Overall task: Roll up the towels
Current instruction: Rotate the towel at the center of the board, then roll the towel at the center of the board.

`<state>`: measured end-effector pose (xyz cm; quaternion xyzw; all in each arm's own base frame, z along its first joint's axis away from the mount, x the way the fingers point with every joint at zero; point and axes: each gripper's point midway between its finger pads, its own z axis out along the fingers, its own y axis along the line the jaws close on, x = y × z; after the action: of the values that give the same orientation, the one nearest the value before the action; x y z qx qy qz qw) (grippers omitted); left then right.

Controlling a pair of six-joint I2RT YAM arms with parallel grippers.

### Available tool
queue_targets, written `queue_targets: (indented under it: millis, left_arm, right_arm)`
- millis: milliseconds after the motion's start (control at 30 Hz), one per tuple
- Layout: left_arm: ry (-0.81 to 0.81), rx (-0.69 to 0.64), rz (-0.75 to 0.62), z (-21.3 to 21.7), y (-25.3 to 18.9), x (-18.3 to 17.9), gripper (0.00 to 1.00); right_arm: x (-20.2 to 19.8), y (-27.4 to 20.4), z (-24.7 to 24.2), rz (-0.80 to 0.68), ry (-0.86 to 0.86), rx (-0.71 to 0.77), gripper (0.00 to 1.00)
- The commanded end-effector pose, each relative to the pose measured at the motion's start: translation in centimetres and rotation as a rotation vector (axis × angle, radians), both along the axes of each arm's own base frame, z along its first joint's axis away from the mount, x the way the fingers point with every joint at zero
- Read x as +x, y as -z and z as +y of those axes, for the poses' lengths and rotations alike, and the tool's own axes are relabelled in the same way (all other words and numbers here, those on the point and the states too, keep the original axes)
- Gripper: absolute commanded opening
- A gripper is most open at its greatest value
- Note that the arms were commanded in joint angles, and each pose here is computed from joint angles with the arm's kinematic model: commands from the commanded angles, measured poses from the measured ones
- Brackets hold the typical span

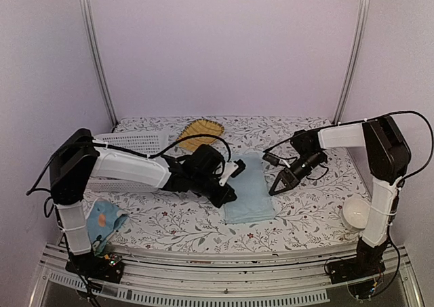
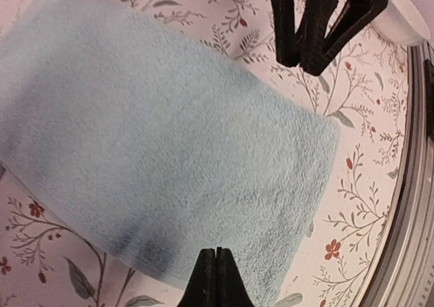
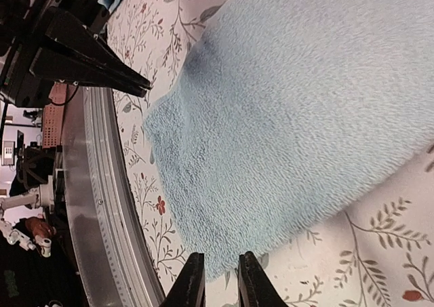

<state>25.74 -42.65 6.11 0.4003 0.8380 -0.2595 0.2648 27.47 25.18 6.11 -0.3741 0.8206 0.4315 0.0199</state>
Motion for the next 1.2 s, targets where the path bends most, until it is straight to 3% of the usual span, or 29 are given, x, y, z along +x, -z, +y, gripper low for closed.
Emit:
queue_targets:
  millis: [0, 200, 567, 700, 800, 933, 1000, 1167]
  left_arm:
    - [-0.120, -0.065, -0.057, 0.5, -2.5, 5.8, 0.00]
    - [-0.193, -0.040, -0.001, -1.1, 1.2, 10.1, 0.00]
    - [-0.229, 0.004, 0.100, -3.2, 7.0, 12.3, 0.00]
    - [-0.241, -0.037, 0.065, -2.8, 4.6, 12.3, 0.00]
    - [-0.226, -0.103, -0.002, -2.5, 0.3, 12.0, 0.01]
    - [-0.165, -0.185, -0.106, -1.8, -5.5, 10.5, 0.10]
    - [-0.118, -0.224, -0.137, -1.1, -8.3, 8.5, 0.10]
    - [0.071, -0.273, -0.068, -0.8, -7.5, 1.8, 0.00]
  right_arm:
    - [2.9, -2.3, -1.9, -0.098, 0.073, 0.031, 0.23]
    - [4.0, -2.5, -3.3, -0.164, 0.114, -0.007, 0.23]
    - [4.3, -2.4, -3.9, -0.198, 0.118, -0.041, 0.23]
    - [4.3, -2.7, -3.8, -0.205, 0.116, -0.034, 0.23]
    - [4.3, -3.2, -3.7, -0.218, 0.109, -0.021, 0.23]
    - [4.5, -5.2, -3.5, -0.269, 0.109, 0.005, 0.23]
    - [4.1, -6.3, -3.4, -0.286, 0.107, 0.032, 0.24]
    - [1.9, -6.9, -2.4, -0.195, 0.085, 0.115, 0.22]
